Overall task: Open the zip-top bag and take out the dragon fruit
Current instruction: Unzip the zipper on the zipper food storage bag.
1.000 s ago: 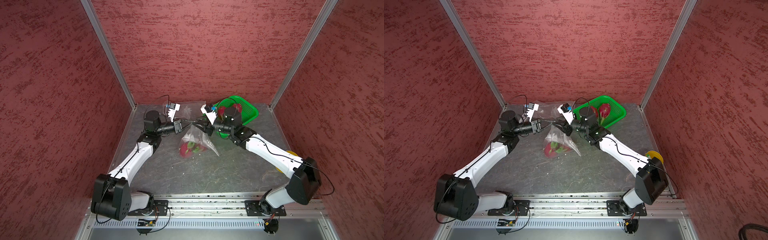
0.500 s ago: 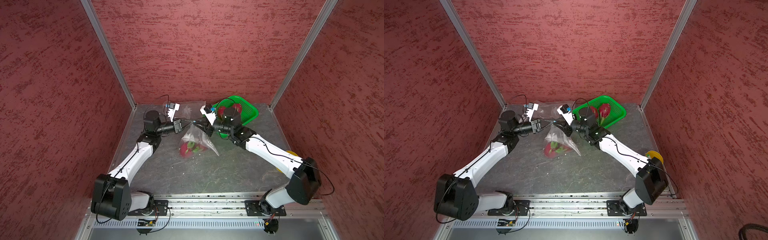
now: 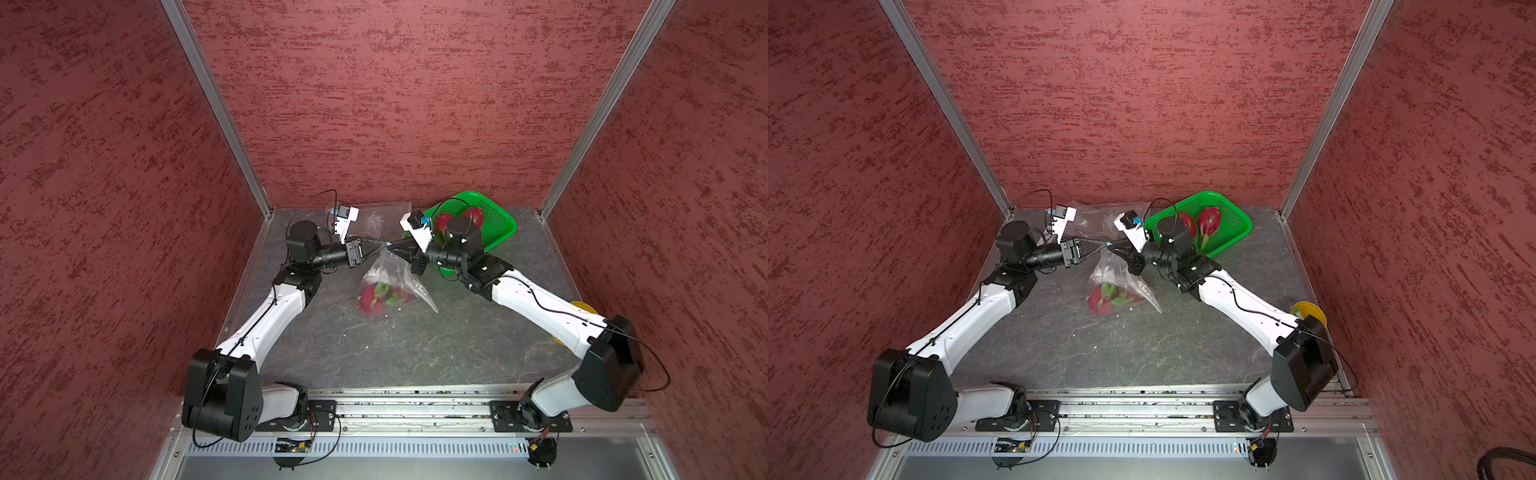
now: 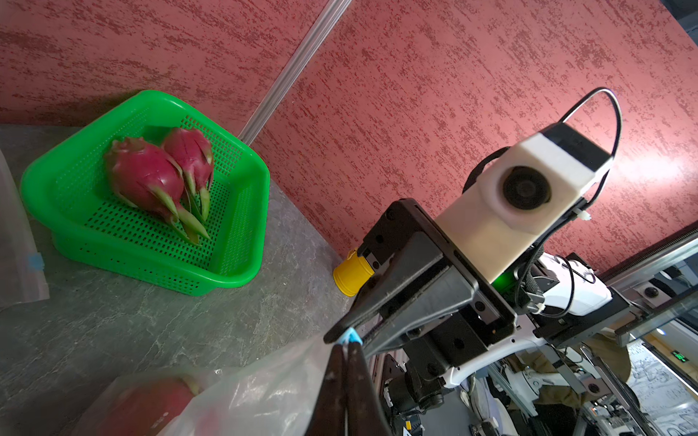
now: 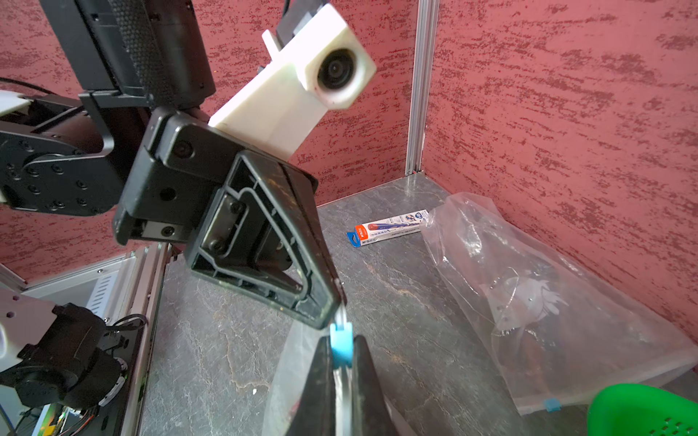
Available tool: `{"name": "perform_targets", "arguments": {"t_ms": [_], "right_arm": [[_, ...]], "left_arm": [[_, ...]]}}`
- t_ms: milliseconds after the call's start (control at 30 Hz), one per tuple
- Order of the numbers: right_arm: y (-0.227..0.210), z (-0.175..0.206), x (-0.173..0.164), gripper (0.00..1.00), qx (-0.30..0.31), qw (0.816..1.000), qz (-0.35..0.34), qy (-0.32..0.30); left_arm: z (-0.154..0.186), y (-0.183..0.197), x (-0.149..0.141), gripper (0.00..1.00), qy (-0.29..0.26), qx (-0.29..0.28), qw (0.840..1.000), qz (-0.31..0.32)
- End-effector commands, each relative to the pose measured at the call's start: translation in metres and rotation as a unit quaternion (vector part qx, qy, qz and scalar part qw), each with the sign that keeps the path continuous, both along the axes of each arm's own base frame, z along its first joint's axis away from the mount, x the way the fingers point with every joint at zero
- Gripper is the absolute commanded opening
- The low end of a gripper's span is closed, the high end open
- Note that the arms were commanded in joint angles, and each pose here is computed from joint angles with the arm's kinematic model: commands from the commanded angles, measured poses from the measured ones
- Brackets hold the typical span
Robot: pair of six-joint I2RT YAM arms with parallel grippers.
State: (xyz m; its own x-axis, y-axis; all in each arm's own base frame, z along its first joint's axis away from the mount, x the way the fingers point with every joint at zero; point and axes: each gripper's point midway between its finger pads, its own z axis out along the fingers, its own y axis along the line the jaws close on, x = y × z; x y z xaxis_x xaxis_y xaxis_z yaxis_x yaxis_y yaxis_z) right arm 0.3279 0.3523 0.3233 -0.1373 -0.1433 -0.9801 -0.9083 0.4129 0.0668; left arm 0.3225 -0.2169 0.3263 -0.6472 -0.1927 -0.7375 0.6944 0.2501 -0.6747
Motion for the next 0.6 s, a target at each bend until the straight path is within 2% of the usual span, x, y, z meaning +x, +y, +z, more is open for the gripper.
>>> {"name": "perform_targets", "arguments": {"t_ms": [0, 367, 567], "right_arm": [[-0.015, -0.002, 0.003, 0.00, -0.009, 0.999, -0.034, -0.002], [-0.031, -0.020, -0.008, 0.00, -0.020, 0.998, -0.055, 0.028], [-0.044, -0.038, -0.015, 0.00, -0.027, 0.995, -0.076, 0.058]], "left_arm": [[0.032, 0.016, 0.004, 0.00, -0.052, -0.011, 0.998, 0.027], [0.041, 0.041, 0.020, 0.00, -0.057, -0.013, 0.995, 0.076], [0.051, 0.078, 0.043, 0.00, -0.055, -0.018, 0.985, 0.161]]}}
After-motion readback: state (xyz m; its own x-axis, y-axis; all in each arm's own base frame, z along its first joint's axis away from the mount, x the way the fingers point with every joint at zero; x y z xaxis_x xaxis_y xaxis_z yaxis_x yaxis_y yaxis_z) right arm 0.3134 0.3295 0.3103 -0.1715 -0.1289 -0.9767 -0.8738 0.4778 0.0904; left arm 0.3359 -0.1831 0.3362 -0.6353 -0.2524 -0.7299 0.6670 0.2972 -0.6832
